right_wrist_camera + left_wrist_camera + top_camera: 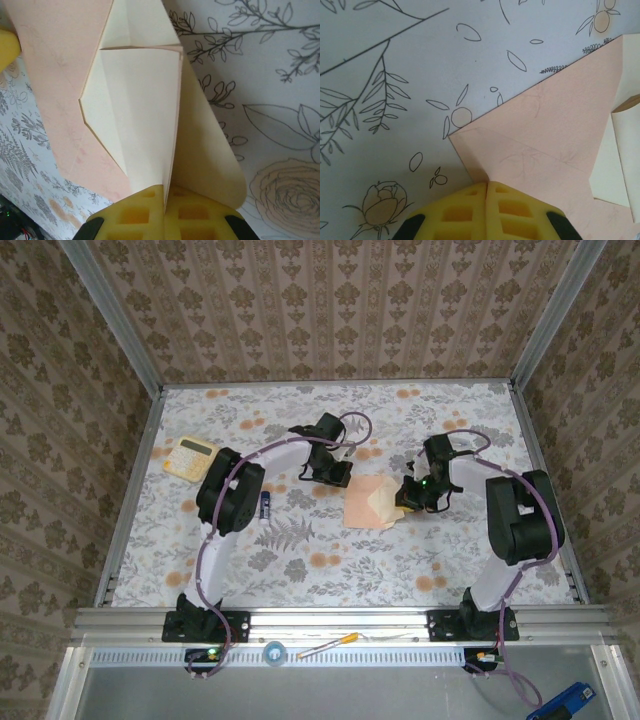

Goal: Place the letter into the envelope and seal it

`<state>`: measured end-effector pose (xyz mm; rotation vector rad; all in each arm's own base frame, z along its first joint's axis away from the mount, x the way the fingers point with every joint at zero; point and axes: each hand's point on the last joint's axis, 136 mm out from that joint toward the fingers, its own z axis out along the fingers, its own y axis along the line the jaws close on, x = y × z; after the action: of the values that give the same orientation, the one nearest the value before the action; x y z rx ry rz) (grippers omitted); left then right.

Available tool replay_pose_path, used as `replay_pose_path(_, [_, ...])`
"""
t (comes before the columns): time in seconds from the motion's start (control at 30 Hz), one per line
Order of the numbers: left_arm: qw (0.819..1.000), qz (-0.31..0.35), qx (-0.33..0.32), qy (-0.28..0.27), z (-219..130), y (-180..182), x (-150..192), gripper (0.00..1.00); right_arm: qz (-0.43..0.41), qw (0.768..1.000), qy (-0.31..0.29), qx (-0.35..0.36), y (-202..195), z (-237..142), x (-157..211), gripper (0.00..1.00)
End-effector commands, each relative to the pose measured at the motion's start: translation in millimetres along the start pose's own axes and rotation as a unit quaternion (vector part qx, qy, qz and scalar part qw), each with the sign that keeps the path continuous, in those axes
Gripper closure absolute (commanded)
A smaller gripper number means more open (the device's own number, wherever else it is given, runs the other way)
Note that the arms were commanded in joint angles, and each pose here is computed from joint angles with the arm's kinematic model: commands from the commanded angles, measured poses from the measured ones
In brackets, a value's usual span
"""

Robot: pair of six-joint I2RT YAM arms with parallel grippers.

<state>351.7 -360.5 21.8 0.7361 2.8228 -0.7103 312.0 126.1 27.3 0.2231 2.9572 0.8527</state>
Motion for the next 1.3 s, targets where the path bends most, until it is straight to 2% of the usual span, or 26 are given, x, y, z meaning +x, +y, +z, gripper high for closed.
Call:
replay_pose_path(0.0, [0.998, -0.022, -0.021, 0.048, 23.9, 13.8, 31.7, 1.00, 0.009, 1.000, 0.002, -0.008, -2.9, 8.8, -3.3, 1.00])
replay_pose_path(0.3, [0.999, -0.025, -0.015, 0.041, 21.4, 9.2, 27.9, 1.00, 0.020, 1.000, -0.008, -0.021, 4.5, 6.8, -11.0, 1.00])
replay_pose_path(0.63, [0.999, -0.023, -0.016, 0.042, 22.1, 9.6, 29.6, 1.00, 0.016, 0.998, -0.041, 0.054, -4.0, -24.3, -19.7, 1.00])
replay_pose_path(0.93, [0.998, -0.012, -0.025, 0.048, 19.4, 12.9, 32.8, 1.00, 0.003, 0.994, -0.049, 0.098, -11.4, -34.6, -30.0, 1.00])
replay_pose_path(1.27, [0.997, 0.017, -0.049, 0.062, 19.5, 20.8, 33.4, 1.00, -0.025, 0.993, -0.055, 0.099, -2.8, -41.7, -45.7, 1.00])
